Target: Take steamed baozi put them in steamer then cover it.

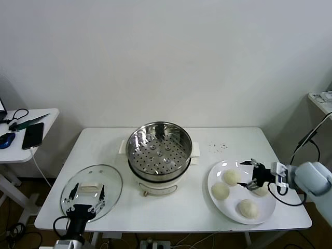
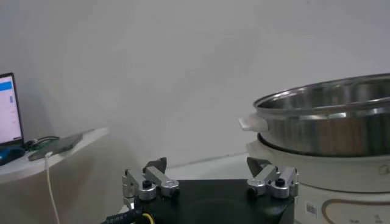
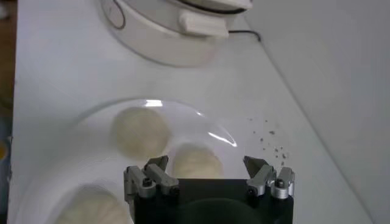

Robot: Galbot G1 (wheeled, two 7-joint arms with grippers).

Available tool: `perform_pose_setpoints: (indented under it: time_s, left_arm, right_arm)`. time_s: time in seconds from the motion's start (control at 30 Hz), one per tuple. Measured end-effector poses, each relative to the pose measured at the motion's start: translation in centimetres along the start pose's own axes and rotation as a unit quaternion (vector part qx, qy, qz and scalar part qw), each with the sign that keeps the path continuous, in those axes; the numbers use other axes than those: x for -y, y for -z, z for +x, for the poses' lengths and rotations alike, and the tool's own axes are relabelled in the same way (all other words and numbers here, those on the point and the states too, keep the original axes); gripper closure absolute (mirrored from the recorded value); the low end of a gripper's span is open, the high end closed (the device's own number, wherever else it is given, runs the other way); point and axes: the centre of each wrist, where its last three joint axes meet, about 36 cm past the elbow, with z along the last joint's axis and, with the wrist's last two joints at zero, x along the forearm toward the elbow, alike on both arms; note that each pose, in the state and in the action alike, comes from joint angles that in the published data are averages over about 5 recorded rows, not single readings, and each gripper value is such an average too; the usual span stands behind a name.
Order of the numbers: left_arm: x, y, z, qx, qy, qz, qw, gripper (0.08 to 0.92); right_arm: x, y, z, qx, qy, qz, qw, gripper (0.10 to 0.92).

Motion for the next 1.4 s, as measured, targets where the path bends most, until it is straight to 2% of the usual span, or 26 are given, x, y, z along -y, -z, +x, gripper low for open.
perform_pose_setpoints:
  time_s: [0.23,0.43,0.6,0.93,1.4]
  left_arm:
    - [-0.1,-0.1,-0.1,-0.003,0.001,0.000,1.000,0.177]
    - [0.0,0.1,-0.3,-0.004,0.001,0.001,1.000,0.177]
    - [-0.2,0.1,-0.4,-0.005,0.004,-0.001,1.000,0.177]
    - [-0.2,-0.4,-0.4,-0.010,0.004,-0.002,1.000,0.177]
    - [-0.3,-0.5,-0.5,-0.012,0.006,-0.002,1.000,0.177]
  right_arm:
    - [4.7,3.0,-1.1,-0.064,0.063,0.043,0.995,0.200]
    - [5.8,4.2,-3.9,-0.114,0.117,0.057,0.985,0.200]
    - [6.6,5.0,-5.5,-0.141,0.136,0.066,0.979,0.200]
    - [7.6,6.1,-7.9,-0.168,0.153,0.074,0.971,0.200]
    - [7.7,7.1,-10.8,-0.180,0.166,0.080,0.966,0.200]
